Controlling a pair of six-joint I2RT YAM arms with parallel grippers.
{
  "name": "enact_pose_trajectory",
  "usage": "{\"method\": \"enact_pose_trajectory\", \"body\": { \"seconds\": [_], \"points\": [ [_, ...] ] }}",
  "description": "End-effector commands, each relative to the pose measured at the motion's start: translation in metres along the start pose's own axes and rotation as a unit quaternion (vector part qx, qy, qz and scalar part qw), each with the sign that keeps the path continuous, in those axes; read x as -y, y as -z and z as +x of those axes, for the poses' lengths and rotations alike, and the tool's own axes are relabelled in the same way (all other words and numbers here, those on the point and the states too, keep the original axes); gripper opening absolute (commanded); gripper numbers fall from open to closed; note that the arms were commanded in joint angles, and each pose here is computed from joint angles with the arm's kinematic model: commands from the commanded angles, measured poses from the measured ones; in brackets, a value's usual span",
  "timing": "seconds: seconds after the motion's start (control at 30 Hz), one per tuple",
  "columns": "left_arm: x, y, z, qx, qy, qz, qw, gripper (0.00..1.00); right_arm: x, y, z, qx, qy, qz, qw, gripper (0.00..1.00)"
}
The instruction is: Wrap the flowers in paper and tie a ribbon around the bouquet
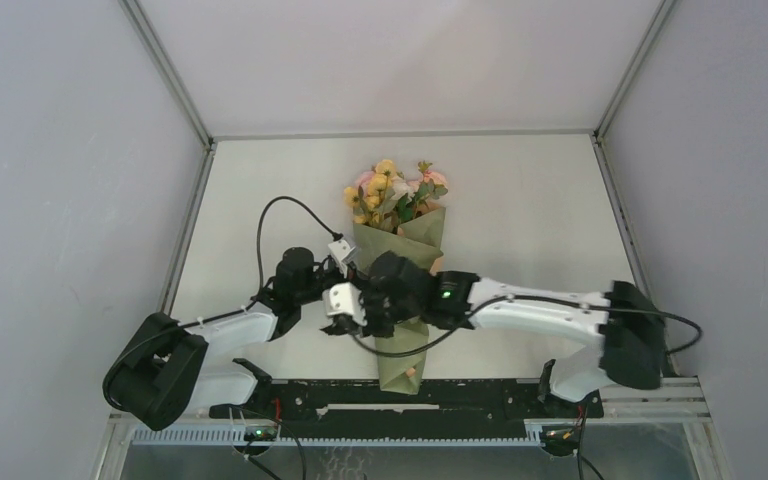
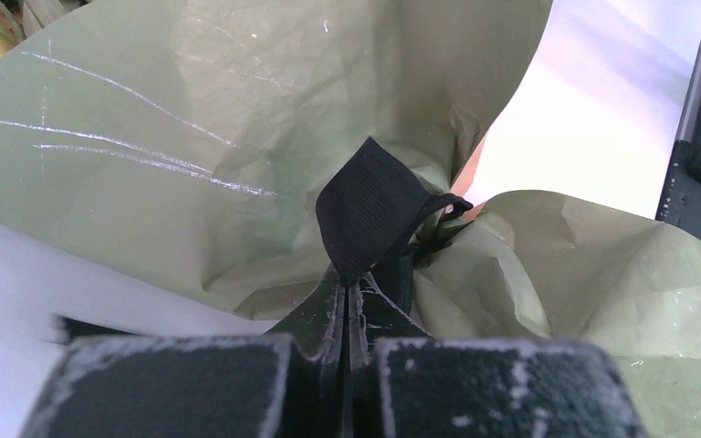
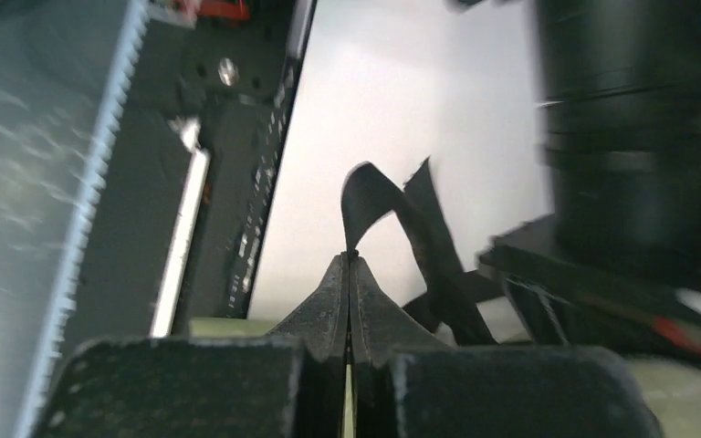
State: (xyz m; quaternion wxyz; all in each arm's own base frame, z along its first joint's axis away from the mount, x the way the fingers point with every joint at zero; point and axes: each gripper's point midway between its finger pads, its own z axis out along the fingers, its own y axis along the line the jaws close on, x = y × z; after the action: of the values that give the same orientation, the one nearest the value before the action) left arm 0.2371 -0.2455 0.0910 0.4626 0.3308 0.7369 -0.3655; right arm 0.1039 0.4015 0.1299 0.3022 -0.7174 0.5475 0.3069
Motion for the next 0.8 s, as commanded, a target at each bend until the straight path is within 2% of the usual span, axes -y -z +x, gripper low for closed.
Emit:
{"method": "enact_pose_trajectory", "body": {
  "seconds": [0.0, 0.17, 0.3, 0.43, 0.6, 0.67, 0.77],
  "points": [
    [0.003, -0.001, -0.027, 0.034, -0.033, 0.015, 0.999, 0.0, -0.018, 0.053, -0.047, 0.107, -0.101, -0.011, 0.989, 0.0],
    [0.008, 0.0, -0.029, 0.038, -0.04, 0.029, 0.998, 0.0, -0.017, 0.099, -0.028, 0.132, -0.229, 0.027, 0.964, 0.0],
    [0.01, 0.001, -0.03, 0.04, -0.044, 0.033, 0.998, 0.0, -0.007, 0.145, -0.012, 0.162, -0.335, 0.079, 0.925, 0.0],
    [0.016, 0.002, -0.031, 0.043, -0.052, 0.052, 0.996, 0.0, 0.014, 0.184, 0.02, 0.167, -0.451, 0.153, 0.864, 0.0],
    [0.018, 0.002, -0.033, 0.047, -0.058, 0.057, 0.996, 0.0, 0.021, 0.205, 0.061, 0.142, -0.551, 0.197, 0.799, 0.0],
    [0.021, 0.002, -0.034, 0.049, -0.061, 0.064, 0.995, 0.0, 0.022, 0.205, 0.071, 0.13, -0.567, 0.205, 0.787, 0.0],
    [0.024, 0.003, -0.034, 0.051, -0.064, 0.07, 0.994, 0.0, 0.019, 0.187, 0.078, 0.099, -0.565, 0.201, 0.794, 0.0]
  ]
}}
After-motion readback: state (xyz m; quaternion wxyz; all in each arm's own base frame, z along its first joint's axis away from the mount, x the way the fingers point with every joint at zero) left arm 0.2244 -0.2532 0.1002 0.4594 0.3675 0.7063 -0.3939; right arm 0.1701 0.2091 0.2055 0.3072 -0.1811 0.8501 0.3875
